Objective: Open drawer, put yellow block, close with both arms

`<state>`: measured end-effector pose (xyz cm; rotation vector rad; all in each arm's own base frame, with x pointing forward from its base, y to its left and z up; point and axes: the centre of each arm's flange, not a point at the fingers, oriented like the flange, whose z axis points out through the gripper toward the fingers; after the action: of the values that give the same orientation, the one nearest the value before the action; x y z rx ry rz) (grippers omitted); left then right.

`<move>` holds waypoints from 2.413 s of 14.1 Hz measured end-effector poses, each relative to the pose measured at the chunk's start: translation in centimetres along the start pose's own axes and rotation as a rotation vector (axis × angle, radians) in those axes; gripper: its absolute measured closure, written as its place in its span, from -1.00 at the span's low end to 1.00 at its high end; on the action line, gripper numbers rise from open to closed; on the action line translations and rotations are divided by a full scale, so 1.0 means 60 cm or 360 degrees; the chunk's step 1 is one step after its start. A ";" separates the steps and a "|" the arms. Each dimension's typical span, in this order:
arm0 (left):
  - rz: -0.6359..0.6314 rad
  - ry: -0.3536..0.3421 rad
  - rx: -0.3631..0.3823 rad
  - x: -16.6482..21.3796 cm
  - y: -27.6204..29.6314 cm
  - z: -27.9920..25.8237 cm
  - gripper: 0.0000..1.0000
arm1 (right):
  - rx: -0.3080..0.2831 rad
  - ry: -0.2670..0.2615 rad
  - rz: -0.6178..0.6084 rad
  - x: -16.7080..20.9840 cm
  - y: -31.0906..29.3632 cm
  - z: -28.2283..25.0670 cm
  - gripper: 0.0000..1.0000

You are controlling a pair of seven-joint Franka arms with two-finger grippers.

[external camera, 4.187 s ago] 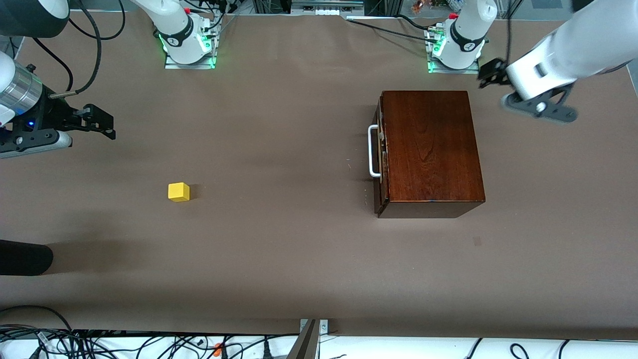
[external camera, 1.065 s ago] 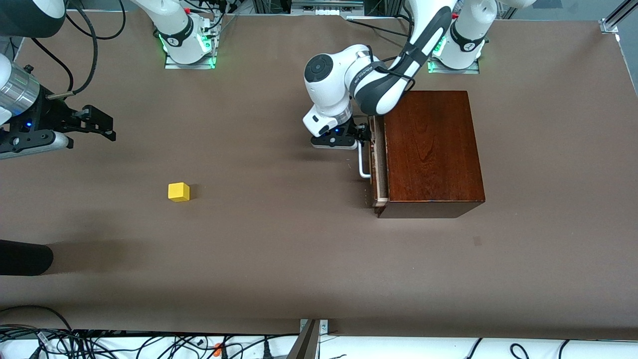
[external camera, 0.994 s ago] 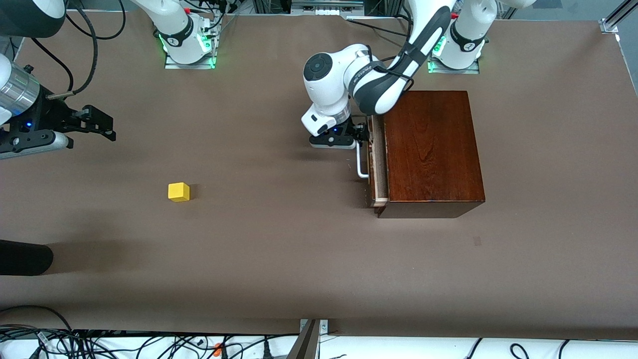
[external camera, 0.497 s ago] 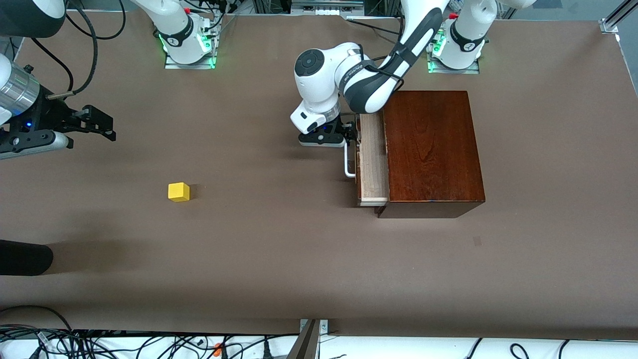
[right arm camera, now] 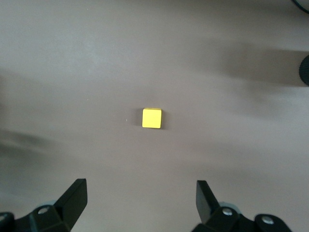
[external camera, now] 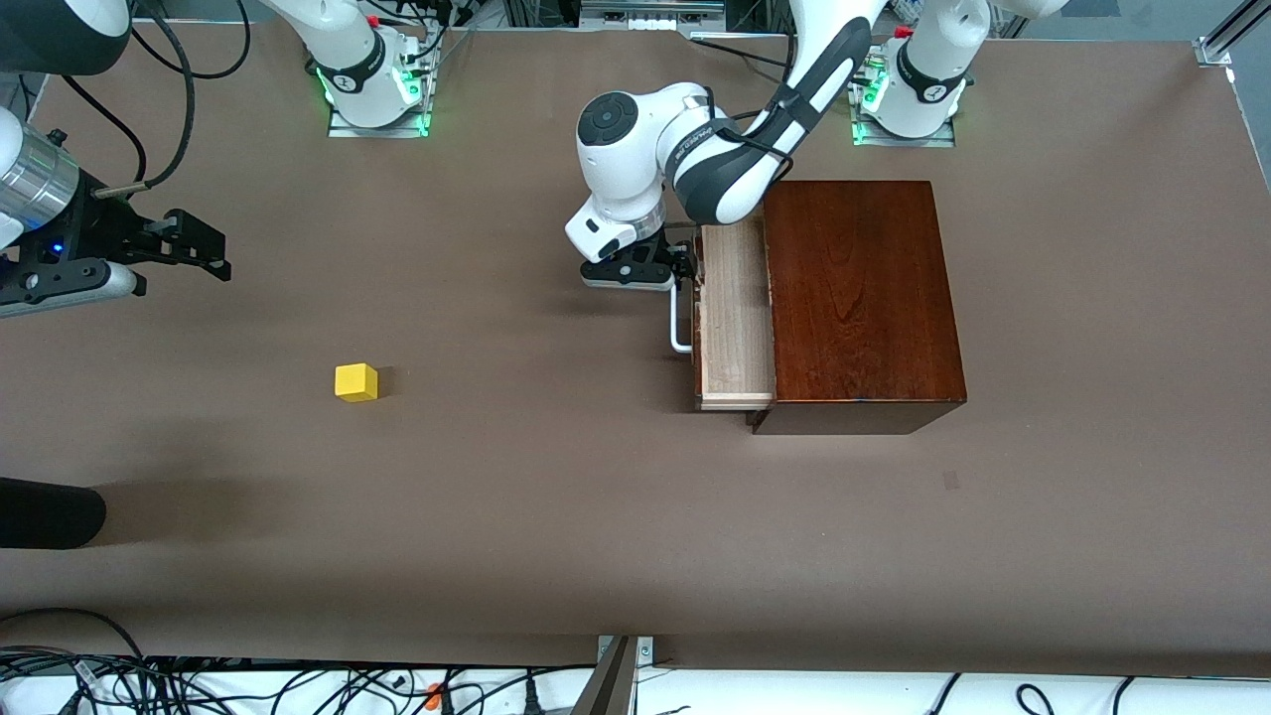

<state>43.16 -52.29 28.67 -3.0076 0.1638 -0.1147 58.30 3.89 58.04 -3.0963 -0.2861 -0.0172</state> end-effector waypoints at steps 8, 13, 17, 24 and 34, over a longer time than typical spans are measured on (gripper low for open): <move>-0.0015 0.0000 0.0033 0.013 0.000 -0.045 -1.00 | -0.0001 -0.0001 0.0016 -0.001 0.009 0.000 -1.00; -0.0064 -0.0117 0.0107 0.032 -0.038 -0.187 -1.00 | -0.0002 -0.0001 0.0021 -0.002 0.014 0.000 -1.00; -0.0112 -0.0256 0.0102 0.104 -0.194 -0.306 -1.00 | 0.0001 -0.0039 0.0017 0.002 0.012 0.016 -1.00; -0.0092 -0.0379 -0.0045 0.200 -0.525 -0.377 -1.00 | 0.0048 -0.0242 -0.0144 0.062 0.007 0.201 -1.00; -0.0223 -0.0118 -0.0138 0.146 -0.860 -0.395 -1.00 | 0.0050 -0.0213 -0.0106 0.079 0.008 0.471 -1.00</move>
<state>55.18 -5.33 59.46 -3.1020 -0.0508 -0.0098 63.29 5.18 29.87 -3.0605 -0.3898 0.1911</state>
